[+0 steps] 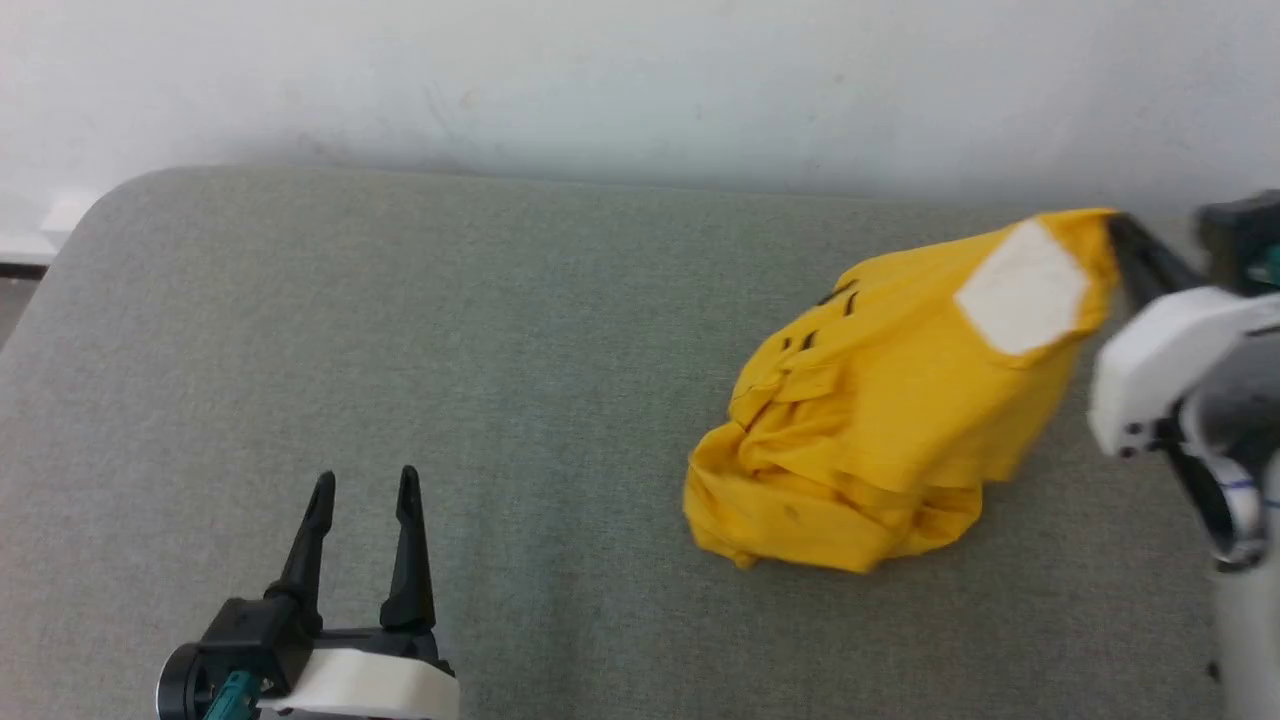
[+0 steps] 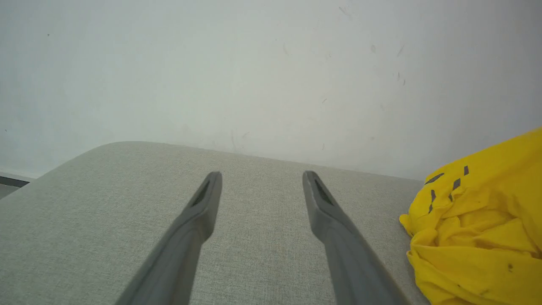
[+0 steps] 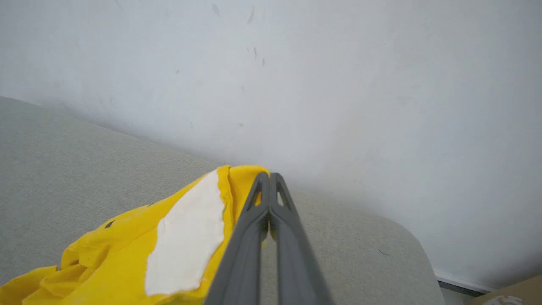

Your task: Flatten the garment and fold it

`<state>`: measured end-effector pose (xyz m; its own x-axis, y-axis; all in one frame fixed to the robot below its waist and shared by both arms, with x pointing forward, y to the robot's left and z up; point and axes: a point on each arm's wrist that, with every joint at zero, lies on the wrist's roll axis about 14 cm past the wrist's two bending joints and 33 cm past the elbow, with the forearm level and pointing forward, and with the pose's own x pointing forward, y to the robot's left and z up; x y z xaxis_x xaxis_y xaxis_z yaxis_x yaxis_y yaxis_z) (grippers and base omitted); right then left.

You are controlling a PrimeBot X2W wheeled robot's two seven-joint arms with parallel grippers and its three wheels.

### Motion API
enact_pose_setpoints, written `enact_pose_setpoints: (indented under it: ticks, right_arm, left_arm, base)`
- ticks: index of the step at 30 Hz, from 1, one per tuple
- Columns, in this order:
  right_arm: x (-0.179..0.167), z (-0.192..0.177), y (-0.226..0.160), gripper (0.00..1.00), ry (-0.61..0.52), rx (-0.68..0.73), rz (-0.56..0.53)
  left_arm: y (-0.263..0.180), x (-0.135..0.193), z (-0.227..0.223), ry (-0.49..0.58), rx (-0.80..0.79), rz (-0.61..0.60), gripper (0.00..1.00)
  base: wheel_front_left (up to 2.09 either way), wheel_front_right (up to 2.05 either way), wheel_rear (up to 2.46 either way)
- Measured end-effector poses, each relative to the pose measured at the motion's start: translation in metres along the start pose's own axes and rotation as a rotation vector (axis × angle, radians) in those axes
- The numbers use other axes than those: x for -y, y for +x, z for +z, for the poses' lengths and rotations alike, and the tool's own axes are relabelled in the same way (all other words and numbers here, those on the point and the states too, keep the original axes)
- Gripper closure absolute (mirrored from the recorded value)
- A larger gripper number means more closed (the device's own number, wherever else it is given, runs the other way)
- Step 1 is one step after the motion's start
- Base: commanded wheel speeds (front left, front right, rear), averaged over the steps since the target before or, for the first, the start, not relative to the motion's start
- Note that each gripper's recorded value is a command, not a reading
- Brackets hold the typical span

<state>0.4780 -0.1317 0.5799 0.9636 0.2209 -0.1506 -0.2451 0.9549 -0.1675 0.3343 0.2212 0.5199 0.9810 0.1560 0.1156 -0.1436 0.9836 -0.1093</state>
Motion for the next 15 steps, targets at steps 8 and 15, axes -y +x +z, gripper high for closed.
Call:
enact_pose_setpoints:
  ticks: [8, 15]
  right_arm:
    - [0.101, -0.085, -0.091, 1.0, 0.066, -0.21, -0.365]
    - [0.103, -0.208, -0.177, 1.0, 0.17, -0.567, -0.476]
  left_arm:
    - [0.005, 0.011, -0.003, -0.012, -0.006, -0.034, 0.0]
    - [0.007, 0.01, -0.017, -0.012, -0.051, -0.033, 0.0]
  base:
    - [0.0, 0.0, 0.0]
    - [0.0, 0.0, 0.0]
